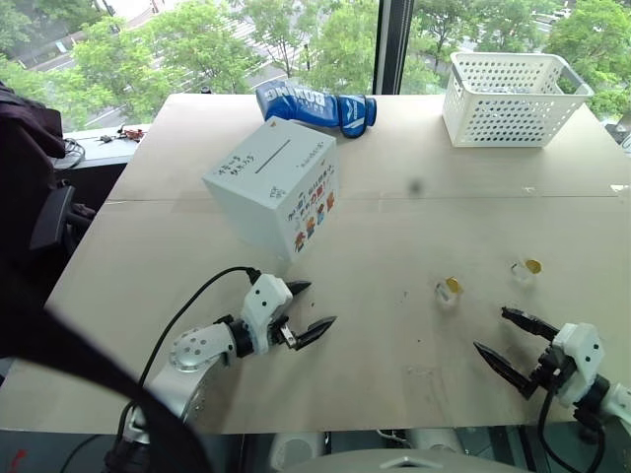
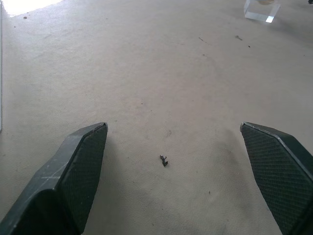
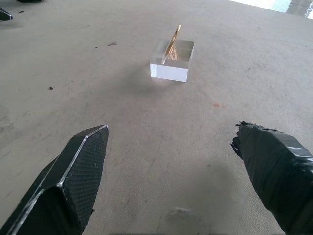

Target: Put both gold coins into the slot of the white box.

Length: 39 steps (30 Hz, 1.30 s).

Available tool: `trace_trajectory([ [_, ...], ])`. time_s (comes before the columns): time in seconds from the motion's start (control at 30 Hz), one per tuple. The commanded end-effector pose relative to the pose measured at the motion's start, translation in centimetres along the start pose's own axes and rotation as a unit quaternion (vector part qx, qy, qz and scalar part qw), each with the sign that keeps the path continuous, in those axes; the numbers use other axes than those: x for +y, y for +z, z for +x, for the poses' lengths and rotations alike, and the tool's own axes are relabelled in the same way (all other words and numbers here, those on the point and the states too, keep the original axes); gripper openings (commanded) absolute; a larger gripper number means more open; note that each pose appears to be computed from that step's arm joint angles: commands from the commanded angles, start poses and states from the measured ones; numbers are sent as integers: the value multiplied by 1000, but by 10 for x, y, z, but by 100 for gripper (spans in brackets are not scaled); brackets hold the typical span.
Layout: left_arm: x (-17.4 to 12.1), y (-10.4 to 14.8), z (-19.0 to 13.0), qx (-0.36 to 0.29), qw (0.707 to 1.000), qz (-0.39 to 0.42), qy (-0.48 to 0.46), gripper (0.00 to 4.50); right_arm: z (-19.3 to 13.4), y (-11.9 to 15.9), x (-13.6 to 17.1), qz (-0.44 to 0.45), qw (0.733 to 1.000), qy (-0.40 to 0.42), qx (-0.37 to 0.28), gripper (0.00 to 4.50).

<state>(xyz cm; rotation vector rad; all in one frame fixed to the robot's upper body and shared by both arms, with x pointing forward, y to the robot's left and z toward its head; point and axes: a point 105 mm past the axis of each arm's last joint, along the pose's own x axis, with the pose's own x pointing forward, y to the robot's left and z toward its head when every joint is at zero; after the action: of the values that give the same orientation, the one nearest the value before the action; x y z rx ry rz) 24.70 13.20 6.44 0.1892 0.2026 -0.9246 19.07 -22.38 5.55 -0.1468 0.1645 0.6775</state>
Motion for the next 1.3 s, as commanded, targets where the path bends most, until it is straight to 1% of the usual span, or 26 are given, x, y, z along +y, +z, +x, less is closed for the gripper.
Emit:
trace_trajectory([
  [0.03, -1, 12, 3, -14, 1000, 9, -4, 444, -1, 17, -13, -21, 999, -19, -25, 450],
  [0.1, 0, 16, 3, -19, 1000, 7, 10, 444, 6, 21, -18, -22, 999, -26, -33, 450],
  [0.27, -4, 21, 1, -26, 1000, 3, 9, 444, 13, 25, -9, -20, 999, -12, -38, 450],
  [0.33, -3, 19, 1, -21, 1000, 7, 15, 444, 17, 26, -11, -23, 999, -13, -40, 450],
  [0.53, -2, 28, 1, -35, 999, 3, 21, 444, 26, 44, -13, -14, 998, -12, -64, 450],
  [0.6, -7, 33, -4, -42, 999, -1, 9, 444, 38, 54, -8, -4, 997, -6, -81, 450],
  [0.73, -17, 46, -7, -62, 998, 4, -18, 444, 53, 65, -2, 3, 996, 4, -92, 450],
  [0.9, -31, 65, -7, -72, 996, 27, -51, 444, 71, 64, 0, 18, 997, 4, -71, 450],
  [1.07, -29, 68, -8, -58, 995, 50, -58, 444, 74, 58, 0, 25, 998, 9, -52, 450],
  [1.1, -28, 69, -8, -58, 995, 50, -58, 450, 74, 56, 0, 25, 998, 7, -49, 392],
  [1.13, -28, 69, -7, -58, 995, 50, -58, 450, 74, 55, -1, 25, 999, 6, -47, 365],
  [1.2, -26, 71, -5, -57, 995, 53, -61, 450, 74, 54, 0, 27, 999, 6, -45, 275],
  [1.23, -25, 72, -4, -56, 995, 55, -63, 450, 74, 53, 0, 28, 999, 6, -44, 241],
  [1.3, -23, 74, -2, -55, 995, 57, -64, 450, 74, 52, 2, 28, 999, 9, -42, 127],
])
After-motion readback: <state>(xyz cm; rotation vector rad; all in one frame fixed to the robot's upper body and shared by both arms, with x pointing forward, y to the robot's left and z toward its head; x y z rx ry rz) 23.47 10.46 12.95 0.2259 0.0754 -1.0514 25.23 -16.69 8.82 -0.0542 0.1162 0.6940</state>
